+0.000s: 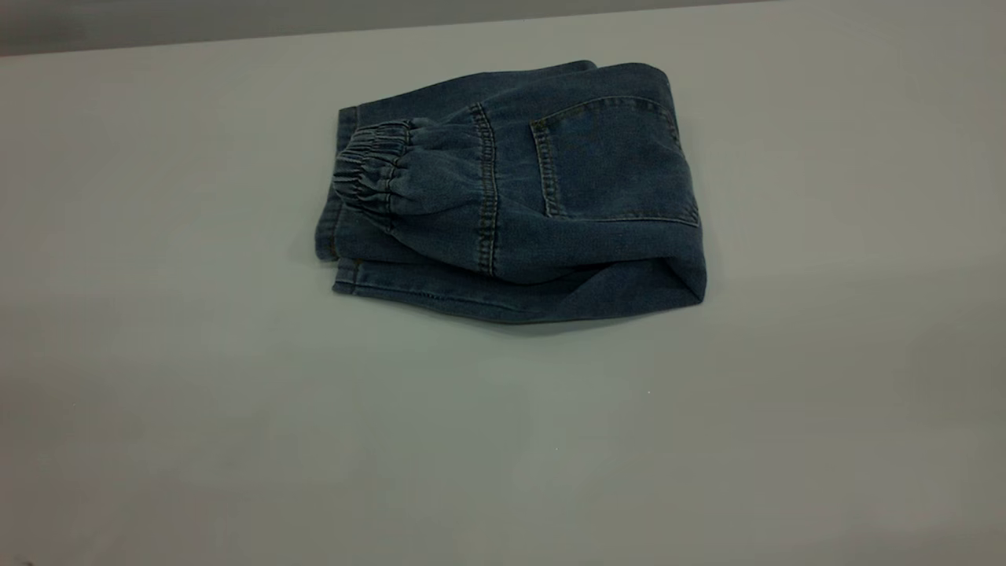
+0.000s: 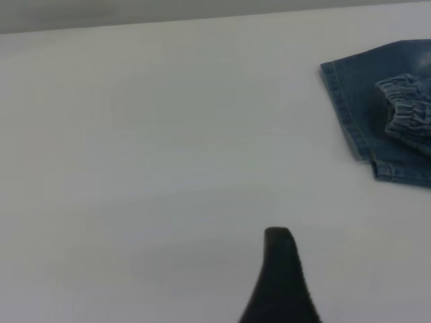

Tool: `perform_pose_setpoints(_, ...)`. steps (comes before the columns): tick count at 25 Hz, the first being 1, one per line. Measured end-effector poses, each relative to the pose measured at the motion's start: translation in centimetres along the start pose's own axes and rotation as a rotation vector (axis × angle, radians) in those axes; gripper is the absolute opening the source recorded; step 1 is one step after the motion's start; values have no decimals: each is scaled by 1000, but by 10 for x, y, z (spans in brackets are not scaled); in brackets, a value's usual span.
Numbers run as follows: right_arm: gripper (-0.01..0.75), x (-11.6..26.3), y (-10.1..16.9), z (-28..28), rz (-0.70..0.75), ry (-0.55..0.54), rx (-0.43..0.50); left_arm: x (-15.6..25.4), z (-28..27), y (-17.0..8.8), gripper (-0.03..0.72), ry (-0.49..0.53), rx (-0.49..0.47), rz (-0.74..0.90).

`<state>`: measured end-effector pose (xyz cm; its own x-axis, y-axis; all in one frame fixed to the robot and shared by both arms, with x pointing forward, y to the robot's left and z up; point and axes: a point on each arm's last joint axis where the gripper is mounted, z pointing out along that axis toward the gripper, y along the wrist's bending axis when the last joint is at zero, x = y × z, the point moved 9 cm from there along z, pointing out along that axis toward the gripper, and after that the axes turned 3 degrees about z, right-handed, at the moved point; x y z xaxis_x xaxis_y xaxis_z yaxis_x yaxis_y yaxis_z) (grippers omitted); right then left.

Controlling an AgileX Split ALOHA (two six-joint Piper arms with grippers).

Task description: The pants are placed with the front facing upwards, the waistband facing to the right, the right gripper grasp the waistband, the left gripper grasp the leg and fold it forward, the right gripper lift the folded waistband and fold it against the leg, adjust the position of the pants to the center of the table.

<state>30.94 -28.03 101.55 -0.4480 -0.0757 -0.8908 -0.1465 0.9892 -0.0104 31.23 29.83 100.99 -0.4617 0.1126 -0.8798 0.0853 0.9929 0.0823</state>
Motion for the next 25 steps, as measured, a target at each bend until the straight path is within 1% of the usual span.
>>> perform_pose_setpoints(2,513,3,-10,2,52,10,56,0,0,0,478,0,0,0)
perform_pose_setpoints(4,513,2,-21,2,94,-4,113,0,0,0,478,0,0,0)
perform_pose_setpoints(6,513,2,-25,1,140,-6,140,0,0,0,478,0,0,0)
perform_pose_setpoints(12,513,2,-26,1,160,-8,143,0,0,0,478,1,0,0)
perform_pose_setpoints(17,513,2,-26,1,106,-4,145,0,0,0,478,1,0,0)
perform_pose_setpoints(25,513,3,-25,2,108,-2,140,0,0,0,478,1,0,0)
